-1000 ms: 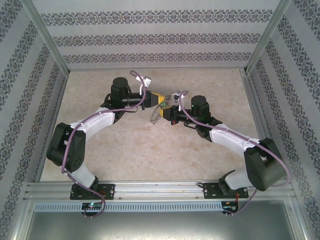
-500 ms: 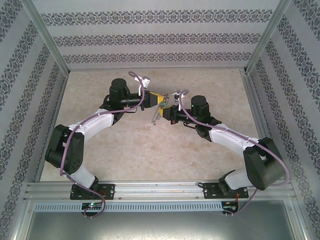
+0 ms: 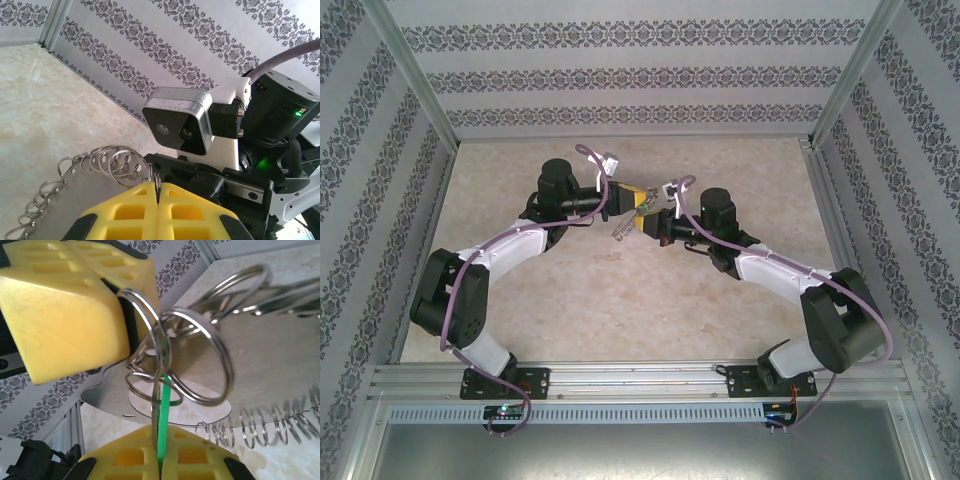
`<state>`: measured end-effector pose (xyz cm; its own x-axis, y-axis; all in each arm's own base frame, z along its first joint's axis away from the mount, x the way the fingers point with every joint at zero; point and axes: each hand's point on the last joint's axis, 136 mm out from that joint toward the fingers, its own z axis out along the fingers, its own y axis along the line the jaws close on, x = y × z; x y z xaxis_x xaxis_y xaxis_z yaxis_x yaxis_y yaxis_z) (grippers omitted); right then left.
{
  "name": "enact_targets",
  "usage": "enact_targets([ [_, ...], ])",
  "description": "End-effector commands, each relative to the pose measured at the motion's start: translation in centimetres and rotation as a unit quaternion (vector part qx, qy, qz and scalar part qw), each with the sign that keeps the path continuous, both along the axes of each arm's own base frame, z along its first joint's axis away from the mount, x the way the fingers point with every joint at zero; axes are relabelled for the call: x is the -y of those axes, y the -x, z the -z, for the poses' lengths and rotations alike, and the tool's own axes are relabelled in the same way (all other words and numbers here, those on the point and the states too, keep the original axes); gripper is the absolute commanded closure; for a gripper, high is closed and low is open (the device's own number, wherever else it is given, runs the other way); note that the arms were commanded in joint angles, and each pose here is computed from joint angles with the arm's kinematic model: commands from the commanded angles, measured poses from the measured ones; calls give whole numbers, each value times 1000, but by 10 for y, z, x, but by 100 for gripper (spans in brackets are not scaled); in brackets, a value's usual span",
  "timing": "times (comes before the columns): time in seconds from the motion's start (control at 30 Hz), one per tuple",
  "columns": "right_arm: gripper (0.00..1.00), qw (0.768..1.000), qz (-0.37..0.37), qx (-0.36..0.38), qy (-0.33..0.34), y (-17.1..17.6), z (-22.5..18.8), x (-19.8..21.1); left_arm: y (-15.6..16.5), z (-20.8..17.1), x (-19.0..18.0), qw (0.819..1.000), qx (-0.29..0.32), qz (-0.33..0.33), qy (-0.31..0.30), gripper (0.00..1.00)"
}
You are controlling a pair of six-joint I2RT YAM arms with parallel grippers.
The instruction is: Put the keys on the keyring
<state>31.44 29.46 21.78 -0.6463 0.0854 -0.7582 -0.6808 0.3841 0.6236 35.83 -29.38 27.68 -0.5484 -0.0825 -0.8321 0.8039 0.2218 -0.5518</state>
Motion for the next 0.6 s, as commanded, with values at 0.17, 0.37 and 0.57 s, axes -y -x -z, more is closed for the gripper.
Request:
enact_targets([
  [0.17, 64, 999, 33, 16, -9, 0, -7, 35, 11, -24, 3, 999, 41, 13, 19, 100],
  [0.37, 62, 997, 78, 20, -17, -2, -12, 68, 9, -25, 2, 999, 41, 9, 22, 100],
  [0.57, 62, 993, 107, 32, -40, -8, -31, 74, 9, -26, 1, 999, 40, 2, 27, 100],
])
